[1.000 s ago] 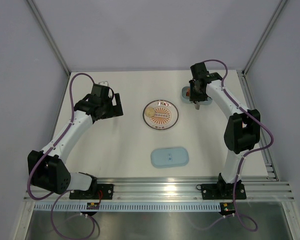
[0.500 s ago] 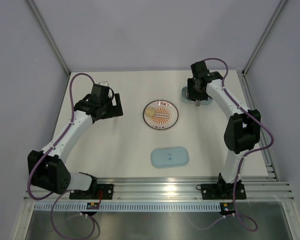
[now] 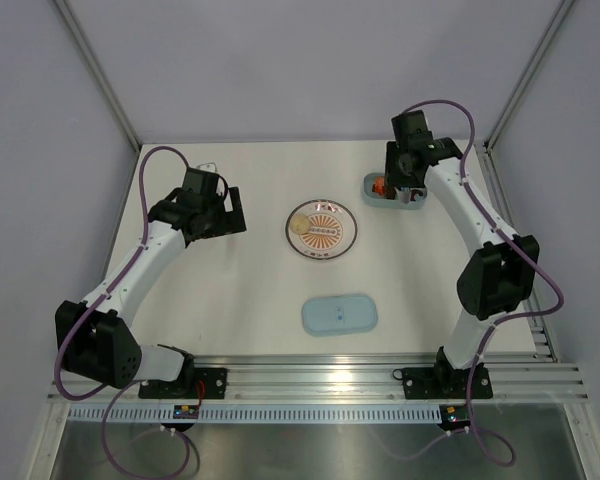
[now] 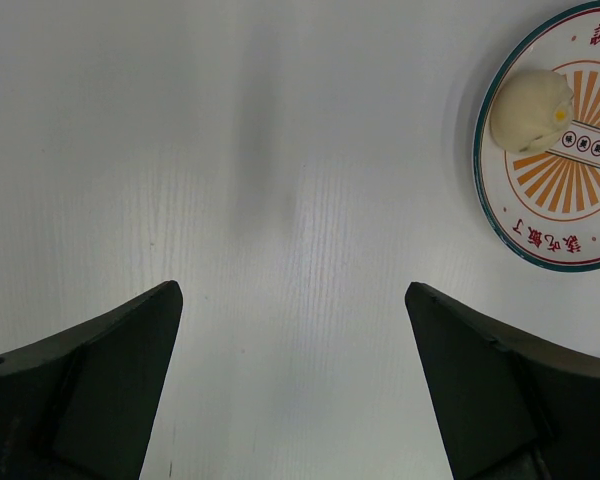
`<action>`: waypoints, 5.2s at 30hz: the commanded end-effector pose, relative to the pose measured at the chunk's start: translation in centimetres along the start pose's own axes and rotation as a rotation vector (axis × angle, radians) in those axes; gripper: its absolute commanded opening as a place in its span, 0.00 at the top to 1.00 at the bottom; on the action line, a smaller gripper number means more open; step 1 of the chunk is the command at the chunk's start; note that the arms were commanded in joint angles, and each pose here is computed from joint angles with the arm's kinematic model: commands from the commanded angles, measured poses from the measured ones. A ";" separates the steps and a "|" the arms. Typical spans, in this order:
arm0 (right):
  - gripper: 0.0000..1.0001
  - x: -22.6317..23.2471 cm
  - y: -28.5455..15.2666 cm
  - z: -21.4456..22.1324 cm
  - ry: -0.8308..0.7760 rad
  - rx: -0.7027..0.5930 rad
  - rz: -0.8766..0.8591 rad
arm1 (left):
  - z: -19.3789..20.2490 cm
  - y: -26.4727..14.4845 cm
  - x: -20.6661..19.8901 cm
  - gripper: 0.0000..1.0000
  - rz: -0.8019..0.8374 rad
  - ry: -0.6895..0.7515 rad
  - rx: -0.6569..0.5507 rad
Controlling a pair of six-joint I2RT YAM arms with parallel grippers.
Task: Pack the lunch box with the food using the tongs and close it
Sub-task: Place the fake food in the packing box, then place the clamp at the center of the board, then pick up the box lid from the center of the board.
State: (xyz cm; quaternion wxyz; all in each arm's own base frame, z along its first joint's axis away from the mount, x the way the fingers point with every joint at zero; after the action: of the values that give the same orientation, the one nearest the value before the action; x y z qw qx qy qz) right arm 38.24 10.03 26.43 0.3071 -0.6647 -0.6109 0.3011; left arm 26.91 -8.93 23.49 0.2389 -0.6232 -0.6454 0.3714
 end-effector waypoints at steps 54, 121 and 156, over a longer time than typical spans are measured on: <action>0.28 4.5 -5.8 24.6 0.325 0.274 -0.162 | -1.5 -1.7 -0.7 0.01 0.065 0.017 -0.053; 1.00 8.0 -9.8 16.3 0.222 -0.017 -0.302 | 3.4 -2.1 -5.6 0.01 0.876 0.038 0.215; 0.50 9.2 -8.8 14.2 0.262 0.018 -0.375 | 2.3 -1.2 -7.1 1.00 0.989 -0.053 0.249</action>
State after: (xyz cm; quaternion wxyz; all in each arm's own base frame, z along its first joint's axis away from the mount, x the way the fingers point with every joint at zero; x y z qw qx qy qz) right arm 21.35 19.86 21.97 0.4521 -0.5726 -0.6588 0.1835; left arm 24.83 -16.27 22.32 0.0927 -0.8015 -0.2283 0.5449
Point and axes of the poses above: each gripper's point midway between its finger pads, its own y axis out along the fingers, its own x axis along the line the jaws close on, z = x × y, the point moved 9 cm from there along -y, back along the fingers
